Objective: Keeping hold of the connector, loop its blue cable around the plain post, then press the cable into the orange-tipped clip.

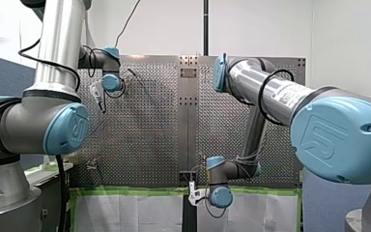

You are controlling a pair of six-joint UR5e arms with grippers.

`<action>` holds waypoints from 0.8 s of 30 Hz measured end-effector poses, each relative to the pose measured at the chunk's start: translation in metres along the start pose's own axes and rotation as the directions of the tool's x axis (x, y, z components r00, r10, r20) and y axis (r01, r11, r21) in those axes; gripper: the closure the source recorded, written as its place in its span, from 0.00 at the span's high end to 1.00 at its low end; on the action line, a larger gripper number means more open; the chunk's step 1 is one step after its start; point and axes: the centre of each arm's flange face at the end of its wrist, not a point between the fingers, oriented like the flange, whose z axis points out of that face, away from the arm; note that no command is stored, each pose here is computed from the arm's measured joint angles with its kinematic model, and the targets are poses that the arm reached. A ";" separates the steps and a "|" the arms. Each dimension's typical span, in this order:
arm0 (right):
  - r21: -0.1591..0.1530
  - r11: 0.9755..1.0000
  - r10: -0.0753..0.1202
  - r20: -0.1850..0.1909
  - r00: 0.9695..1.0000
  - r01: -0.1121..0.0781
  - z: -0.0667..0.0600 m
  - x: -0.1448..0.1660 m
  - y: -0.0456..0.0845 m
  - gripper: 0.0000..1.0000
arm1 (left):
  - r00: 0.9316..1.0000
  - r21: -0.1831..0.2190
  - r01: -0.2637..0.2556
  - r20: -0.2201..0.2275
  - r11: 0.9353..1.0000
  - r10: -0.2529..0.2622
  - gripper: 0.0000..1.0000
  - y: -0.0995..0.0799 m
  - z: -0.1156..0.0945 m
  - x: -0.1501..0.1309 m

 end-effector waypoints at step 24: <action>-0.126 0.992 0.033 0.136 0.990 -0.016 -0.007 -0.100 0.052 0.00 | 1.000 0.002 0.000 0.000 1.000 0.000 1.00 0.000 0.000 0.000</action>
